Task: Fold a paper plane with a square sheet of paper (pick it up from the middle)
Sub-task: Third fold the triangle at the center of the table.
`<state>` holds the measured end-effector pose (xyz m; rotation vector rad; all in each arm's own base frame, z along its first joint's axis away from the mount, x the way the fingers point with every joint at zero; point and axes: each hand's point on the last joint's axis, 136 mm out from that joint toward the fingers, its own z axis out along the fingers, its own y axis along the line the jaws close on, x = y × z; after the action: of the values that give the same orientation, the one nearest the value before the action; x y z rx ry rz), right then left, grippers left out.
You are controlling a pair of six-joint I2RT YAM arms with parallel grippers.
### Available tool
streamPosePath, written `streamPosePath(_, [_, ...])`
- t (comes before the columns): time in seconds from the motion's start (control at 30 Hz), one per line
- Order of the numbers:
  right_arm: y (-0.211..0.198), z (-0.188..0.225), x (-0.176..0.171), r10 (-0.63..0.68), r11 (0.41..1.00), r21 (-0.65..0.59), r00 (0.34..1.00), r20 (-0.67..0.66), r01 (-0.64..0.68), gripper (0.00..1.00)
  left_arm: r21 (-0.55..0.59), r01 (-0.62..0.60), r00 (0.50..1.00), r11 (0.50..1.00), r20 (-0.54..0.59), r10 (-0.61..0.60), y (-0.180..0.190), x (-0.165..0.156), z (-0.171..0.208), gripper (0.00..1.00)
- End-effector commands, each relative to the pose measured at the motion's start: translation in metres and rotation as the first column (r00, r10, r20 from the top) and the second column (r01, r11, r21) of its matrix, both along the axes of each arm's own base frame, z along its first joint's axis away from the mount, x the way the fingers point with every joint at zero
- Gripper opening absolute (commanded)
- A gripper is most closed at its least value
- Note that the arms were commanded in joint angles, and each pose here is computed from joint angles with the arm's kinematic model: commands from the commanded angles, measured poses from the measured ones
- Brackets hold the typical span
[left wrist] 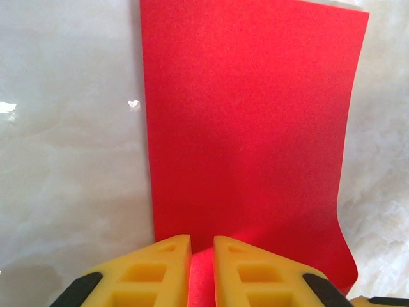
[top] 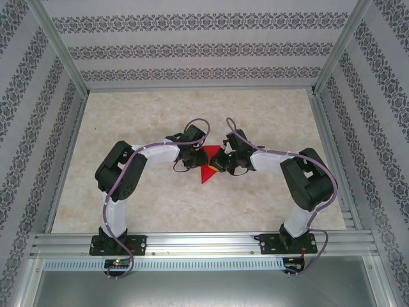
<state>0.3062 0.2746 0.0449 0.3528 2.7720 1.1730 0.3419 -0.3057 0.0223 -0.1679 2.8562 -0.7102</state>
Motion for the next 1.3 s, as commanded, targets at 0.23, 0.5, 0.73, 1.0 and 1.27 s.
streamPosePath(0.23, [0.015,-0.001,0.001,0.107,0.994,-0.025,0.993,0.051,-0.106,0.0,0.01,-0.018,0.998,1.0,0.061,0.018,0.009,0.007,0.026,0.19])
streamPosePath(0.5, [0.015,-0.005,0.0,0.14,0.989,-0.053,0.989,0.053,-0.137,0.0,0.014,-0.038,0.998,0.999,0.059,0.037,0.015,0.01,0.021,0.18])
streamPosePath(0.73, [0.017,-0.007,0.0,0.148,0.988,-0.052,0.988,0.053,-0.145,0.0,0.013,-0.034,0.998,0.999,0.061,0.033,0.01,0.022,0.012,0.12])
streamPosePath(1.0, [0.021,-0.007,0.003,0.165,0.986,-0.044,0.984,0.07,-0.162,0.0,0.053,-0.038,0.999,0.998,0.02,0.037,0.014,0.018,-0.007,0.04])
streamPosePath(1.27, [0.027,-0.005,0.007,0.175,0.984,-0.029,0.98,0.089,-0.174,0.0,0.067,-0.039,0.999,0.997,0.005,0.038,0.017,0.015,-0.012,0.01])
